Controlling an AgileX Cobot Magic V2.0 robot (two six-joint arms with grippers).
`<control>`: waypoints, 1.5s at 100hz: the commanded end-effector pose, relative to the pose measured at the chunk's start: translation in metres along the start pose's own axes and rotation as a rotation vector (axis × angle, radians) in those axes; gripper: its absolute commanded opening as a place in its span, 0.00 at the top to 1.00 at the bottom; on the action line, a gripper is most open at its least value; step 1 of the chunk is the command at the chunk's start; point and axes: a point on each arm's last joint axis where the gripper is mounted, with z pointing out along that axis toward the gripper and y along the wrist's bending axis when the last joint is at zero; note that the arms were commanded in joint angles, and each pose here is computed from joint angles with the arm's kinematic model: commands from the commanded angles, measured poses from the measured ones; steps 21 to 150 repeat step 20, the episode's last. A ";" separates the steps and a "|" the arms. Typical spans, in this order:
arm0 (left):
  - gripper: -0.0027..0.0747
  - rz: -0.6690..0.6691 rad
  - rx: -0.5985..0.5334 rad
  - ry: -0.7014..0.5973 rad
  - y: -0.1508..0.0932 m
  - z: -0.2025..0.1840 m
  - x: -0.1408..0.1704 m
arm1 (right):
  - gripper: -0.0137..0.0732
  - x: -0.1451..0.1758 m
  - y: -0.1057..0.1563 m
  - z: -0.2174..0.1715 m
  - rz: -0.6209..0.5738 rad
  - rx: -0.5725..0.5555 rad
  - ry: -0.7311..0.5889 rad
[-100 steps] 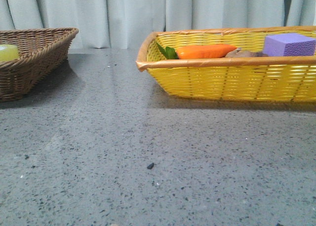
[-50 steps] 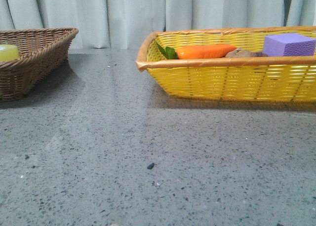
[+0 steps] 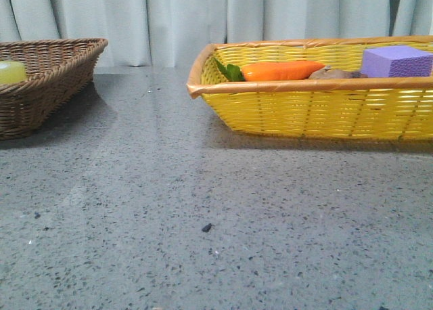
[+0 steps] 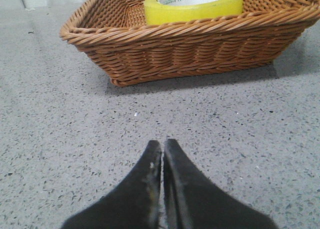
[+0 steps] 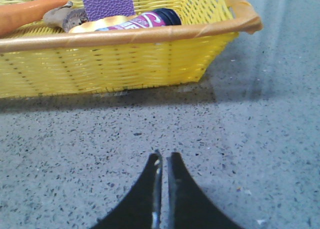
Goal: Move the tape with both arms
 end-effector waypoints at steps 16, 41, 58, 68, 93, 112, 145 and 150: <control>0.99 -0.018 -0.008 -0.090 0.000 -0.001 -0.004 | 0.92 0.004 -0.001 0.001 -0.010 0.005 -0.015; 0.99 -0.018 -0.008 -0.090 0.000 -0.001 -0.004 | 0.92 0.004 -0.001 0.001 -0.010 0.005 -0.015; 0.99 -0.018 -0.008 -0.090 0.000 -0.001 -0.004 | 0.92 0.004 -0.001 0.001 -0.010 0.005 -0.015; 0.99 -0.018 -0.008 -0.090 0.000 -0.001 -0.004 | 0.92 0.004 -0.001 0.001 -0.010 0.005 -0.015; 0.99 -0.018 -0.008 -0.090 0.000 -0.001 -0.004 | 0.92 0.004 -0.001 0.001 -0.010 0.005 -0.015; 0.99 -0.018 -0.008 -0.090 0.000 -0.001 -0.004 | 0.92 0.004 -0.001 0.001 -0.010 0.005 -0.015; 0.99 -0.018 -0.008 -0.090 0.000 -0.001 -0.004 | 0.92 0.004 -0.001 0.001 -0.010 0.005 -0.015; 0.99 -0.018 -0.008 -0.090 0.000 -0.001 -0.004 | 0.92 0.004 -0.001 0.001 -0.010 0.005 -0.015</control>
